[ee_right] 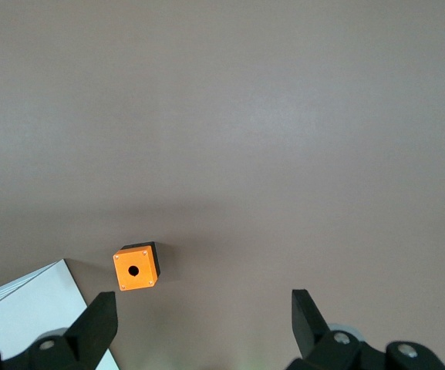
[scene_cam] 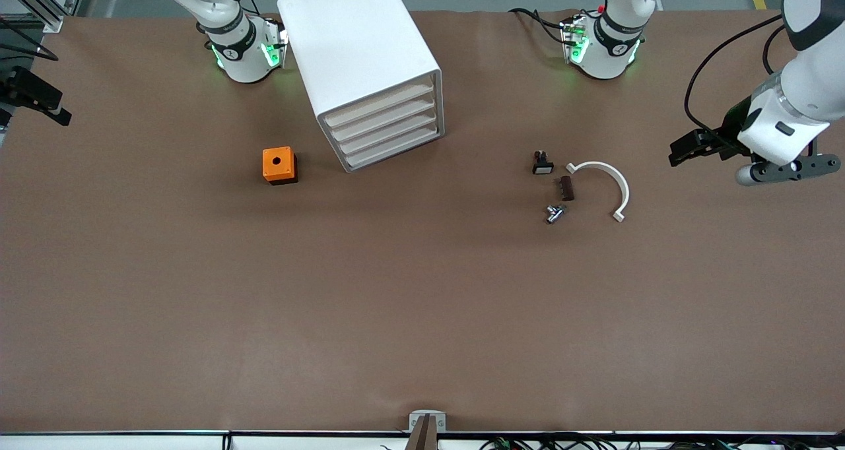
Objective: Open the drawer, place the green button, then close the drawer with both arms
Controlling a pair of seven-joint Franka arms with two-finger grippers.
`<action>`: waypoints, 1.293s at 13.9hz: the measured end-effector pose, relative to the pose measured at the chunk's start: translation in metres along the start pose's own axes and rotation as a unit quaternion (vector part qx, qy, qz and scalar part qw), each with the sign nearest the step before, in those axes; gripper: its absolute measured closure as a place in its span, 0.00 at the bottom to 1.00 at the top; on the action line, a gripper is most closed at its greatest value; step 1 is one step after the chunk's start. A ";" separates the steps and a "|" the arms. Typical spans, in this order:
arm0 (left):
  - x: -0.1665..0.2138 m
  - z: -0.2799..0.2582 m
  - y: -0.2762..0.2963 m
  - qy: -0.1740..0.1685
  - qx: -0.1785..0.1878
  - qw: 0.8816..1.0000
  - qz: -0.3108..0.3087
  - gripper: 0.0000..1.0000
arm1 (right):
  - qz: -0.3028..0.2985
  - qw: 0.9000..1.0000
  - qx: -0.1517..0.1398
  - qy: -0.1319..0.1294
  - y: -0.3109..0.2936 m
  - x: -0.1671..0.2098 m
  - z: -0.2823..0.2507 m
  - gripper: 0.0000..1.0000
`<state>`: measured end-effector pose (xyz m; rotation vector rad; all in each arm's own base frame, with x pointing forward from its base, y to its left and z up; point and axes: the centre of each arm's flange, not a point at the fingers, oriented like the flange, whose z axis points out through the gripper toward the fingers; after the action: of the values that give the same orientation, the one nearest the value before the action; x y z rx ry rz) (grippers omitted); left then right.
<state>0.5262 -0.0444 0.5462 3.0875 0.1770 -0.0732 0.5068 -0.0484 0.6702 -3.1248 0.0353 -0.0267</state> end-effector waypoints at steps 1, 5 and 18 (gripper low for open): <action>-0.003 -0.002 -0.007 0.010 -0.002 1.000 0.004 0.00 | 0.000 1.000 0.000 -0.001 0.000 -0.001 0.000 0.00; 0.001 -0.027 -0.020 0.061 -0.009 0.998 0.004 0.00 | 0.000 1.000 0.001 -0.010 0.000 -0.003 0.002 0.00; 0.040 -0.060 -0.010 0.100 -0.016 0.995 0.010 0.00 | 0.012 1.000 0.000 -0.010 -0.006 -0.002 0.003 0.00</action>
<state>0.5673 -0.0273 0.6036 3.0599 0.1538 0.2377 0.5051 -0.0421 0.6669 -3.1233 0.0737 0.0056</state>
